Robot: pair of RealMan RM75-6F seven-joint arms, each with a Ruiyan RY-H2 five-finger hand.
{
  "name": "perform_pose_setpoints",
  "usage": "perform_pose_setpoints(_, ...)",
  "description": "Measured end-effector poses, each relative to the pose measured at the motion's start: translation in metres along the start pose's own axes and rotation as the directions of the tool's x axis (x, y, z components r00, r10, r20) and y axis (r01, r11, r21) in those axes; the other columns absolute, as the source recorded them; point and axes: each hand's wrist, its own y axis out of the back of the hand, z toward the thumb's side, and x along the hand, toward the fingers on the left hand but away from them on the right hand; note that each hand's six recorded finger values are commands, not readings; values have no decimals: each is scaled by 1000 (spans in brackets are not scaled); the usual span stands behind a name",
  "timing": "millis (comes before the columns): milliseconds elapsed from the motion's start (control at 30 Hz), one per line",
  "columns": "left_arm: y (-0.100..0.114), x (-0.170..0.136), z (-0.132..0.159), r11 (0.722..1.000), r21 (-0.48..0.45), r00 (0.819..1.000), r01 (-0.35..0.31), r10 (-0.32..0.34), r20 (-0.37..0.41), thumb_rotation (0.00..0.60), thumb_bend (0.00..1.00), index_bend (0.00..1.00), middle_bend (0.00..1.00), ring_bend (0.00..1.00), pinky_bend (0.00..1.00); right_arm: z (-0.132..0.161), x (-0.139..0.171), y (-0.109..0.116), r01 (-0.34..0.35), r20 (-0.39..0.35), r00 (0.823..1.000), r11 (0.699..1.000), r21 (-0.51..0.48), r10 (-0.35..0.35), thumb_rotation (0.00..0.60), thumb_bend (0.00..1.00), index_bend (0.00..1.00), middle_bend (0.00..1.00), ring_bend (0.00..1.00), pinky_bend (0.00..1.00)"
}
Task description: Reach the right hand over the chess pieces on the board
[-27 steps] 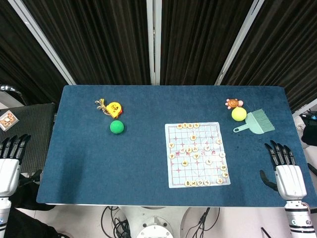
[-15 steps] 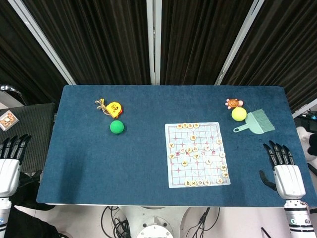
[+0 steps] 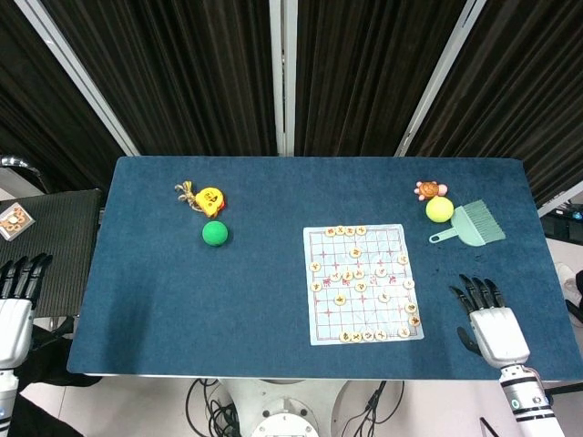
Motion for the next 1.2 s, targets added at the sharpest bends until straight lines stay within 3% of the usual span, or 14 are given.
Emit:
perform_pose_setpoints(167,0,-3,0,1000,3,1000,-3,3,-2,600,124,70,61,0,0,11,-3,-8,-39,-75,996,997,68,44,600,285,151,0,0,0)
perform_pose_setpoints(500,-3,-6,2,1000,10,1000,0,0,-3,600,124,70,61,0,0,20,-23,-11,-74,-217,969,976,207,119,600,284,141,0,0,0)
perform_pose_setpoints(933,-5,-8,0,1000,16,1000,5,-5,-10,600,124,70,61,0,0,30,-38,-29,-76,-266,954,969,236,140,600,285,186,0,0,0)
perform_pose_setpoints(1200,-5,-10,-3,1000,16,1000,6,-5,-17,600,124,70,61,0,0,37,-44,-40,-72,-290,948,976,204,130,600,285,229,0,0,0)
